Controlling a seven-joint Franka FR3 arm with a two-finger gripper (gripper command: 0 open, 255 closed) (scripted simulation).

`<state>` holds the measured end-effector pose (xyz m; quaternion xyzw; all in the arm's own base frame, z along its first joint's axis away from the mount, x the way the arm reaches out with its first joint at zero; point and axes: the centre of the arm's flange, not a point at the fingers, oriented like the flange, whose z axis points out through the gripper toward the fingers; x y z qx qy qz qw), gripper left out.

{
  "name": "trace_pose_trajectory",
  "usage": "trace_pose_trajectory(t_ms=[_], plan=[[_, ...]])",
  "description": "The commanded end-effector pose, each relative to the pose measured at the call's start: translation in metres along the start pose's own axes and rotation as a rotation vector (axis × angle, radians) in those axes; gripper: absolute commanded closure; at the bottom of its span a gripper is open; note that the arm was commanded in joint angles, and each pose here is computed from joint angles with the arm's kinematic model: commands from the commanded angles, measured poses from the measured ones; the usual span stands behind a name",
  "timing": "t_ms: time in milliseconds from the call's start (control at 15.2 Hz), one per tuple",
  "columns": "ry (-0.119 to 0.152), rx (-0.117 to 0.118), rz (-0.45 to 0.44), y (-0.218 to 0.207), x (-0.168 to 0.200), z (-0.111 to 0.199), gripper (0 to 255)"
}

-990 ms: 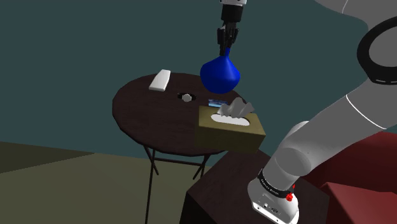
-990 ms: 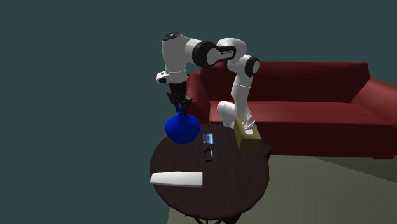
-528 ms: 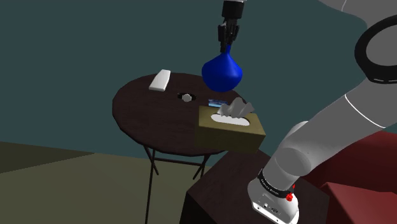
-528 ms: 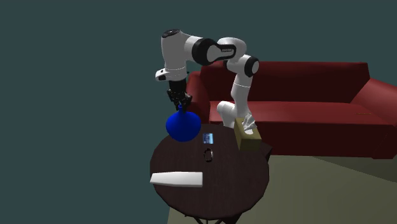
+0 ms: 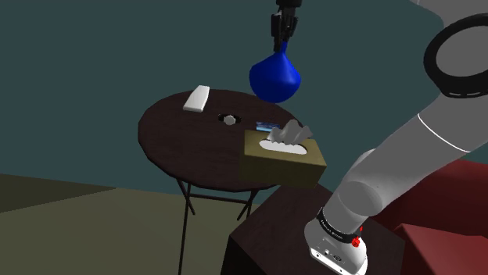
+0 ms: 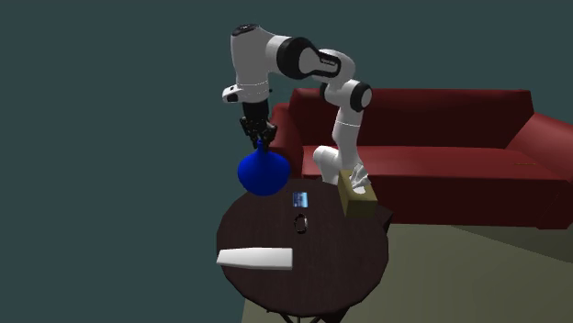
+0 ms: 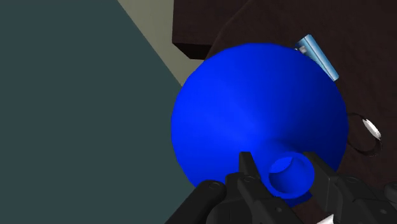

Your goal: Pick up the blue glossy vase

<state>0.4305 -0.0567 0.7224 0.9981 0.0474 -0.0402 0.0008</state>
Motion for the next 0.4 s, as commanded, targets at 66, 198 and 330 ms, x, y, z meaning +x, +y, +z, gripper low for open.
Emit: trace_pose_trajectory(t_ms=[66,198,330], plan=[[0.0,0.0,0.0,0.001,-0.002,-0.016,255],[0.0,0.0,0.0,0.001,-0.003,-0.027,255],[0.0,0.0,0.0,0.001,-0.003,-0.028,255]])
